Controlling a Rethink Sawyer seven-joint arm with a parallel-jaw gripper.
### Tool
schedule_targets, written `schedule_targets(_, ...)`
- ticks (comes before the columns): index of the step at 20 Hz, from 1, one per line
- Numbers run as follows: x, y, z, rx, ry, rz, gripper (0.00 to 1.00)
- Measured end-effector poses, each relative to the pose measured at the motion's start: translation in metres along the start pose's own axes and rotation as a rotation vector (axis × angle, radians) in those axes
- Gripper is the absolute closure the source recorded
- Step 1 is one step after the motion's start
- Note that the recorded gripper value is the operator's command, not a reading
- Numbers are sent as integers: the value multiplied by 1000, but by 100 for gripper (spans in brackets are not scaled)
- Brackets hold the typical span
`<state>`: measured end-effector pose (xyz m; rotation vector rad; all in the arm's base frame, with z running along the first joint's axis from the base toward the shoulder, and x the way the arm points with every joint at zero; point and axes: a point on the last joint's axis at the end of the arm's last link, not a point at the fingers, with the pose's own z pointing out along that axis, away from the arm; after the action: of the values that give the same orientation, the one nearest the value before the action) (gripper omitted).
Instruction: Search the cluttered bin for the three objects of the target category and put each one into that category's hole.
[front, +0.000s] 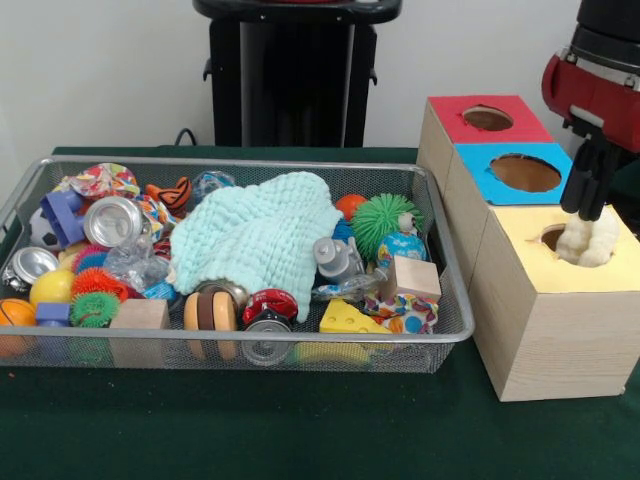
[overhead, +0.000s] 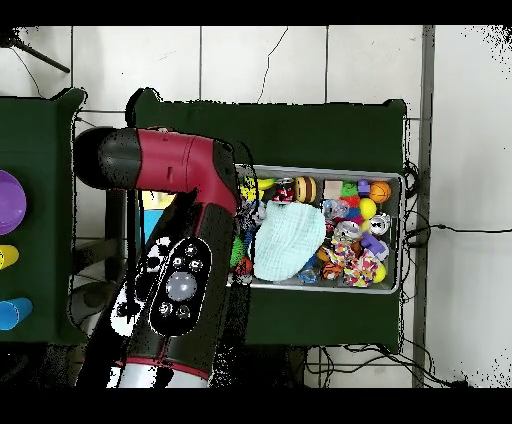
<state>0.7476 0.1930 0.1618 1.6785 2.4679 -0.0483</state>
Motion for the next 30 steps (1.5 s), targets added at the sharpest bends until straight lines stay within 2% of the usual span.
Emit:
schedule_targets(11, 20, -6, 7, 17, 6, -21, 100)
schedule_targets(18, 31, -3, 11, -9, -5, -36, 100)
schedule_targets(24, 35, 4, 20, -78, -27, -39, 100)
schedule_targets(30, 50, 3, 49, -191, -55, -39, 100)
